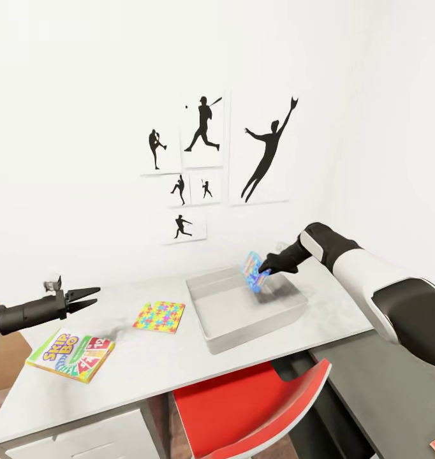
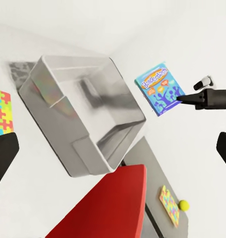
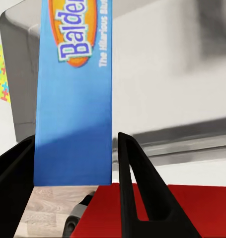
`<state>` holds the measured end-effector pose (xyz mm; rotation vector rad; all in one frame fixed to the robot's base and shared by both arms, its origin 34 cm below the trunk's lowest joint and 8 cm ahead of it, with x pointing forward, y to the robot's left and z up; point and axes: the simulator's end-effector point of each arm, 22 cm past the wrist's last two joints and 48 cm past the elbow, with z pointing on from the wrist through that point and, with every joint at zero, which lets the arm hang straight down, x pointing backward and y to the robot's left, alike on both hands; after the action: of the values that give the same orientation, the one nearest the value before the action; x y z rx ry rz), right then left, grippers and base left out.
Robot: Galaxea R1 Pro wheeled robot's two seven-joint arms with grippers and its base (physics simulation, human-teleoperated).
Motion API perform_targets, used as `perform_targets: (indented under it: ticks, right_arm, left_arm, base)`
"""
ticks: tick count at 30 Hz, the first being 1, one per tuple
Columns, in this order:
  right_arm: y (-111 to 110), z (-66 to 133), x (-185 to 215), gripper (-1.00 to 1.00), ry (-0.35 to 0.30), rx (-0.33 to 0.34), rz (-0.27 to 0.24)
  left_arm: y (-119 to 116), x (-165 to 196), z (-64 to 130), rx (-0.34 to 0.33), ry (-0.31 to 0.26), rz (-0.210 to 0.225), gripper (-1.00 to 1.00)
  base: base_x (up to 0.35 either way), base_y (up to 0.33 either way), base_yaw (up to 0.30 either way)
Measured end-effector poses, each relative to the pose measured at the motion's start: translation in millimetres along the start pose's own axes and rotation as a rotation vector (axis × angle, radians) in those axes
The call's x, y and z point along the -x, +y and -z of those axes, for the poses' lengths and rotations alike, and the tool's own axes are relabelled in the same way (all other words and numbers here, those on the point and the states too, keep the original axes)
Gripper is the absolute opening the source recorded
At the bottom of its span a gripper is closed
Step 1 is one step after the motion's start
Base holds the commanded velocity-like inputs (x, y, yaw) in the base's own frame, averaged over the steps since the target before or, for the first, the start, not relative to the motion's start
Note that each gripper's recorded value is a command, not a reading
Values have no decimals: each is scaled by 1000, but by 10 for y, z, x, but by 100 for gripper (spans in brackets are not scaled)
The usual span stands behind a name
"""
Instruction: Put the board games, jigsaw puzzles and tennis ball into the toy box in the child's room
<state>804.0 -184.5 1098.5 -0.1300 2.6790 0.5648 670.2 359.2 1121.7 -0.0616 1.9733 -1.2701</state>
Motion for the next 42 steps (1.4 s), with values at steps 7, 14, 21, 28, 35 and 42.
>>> perform_targets:
  ticks: [7, 14, 21, 28, 35, 42]
  right_arm:
    - [-16, -49, -63, -100, 15, 8, -23]
    - [-26, -47, -66, -100, 15, 11, -29]
    - [64, -39, -55, -100, 11, 52, -30]
    - [125, -36, -53, -100, 11, 80, -28]
    - [105, -92, -73, -100, 19, 84, -35]
    - [81, -160, -91, -100, 28, 87, -41]
  left_arm:
    - [10, 23, 24, -1, -12, 2, 100]
    - [11, 26, 29, 0, -13, 2, 100]
    - [13, 24, 29, 1, -12, 2, 100]
    - [21, 49, 60, 2, -24, 4, 100]
    - [69, 57, 76, 5, -35, 17, 100]
    - [124, 33, 56, 10, -30, 26, 100]
  base:
    - [0, 0, 0]
    - [0, 0, 0]
    - [0, 0, 0]
    - [0, 0, 0]
    - [0, 0, 0]
    - [0, 0, 0]
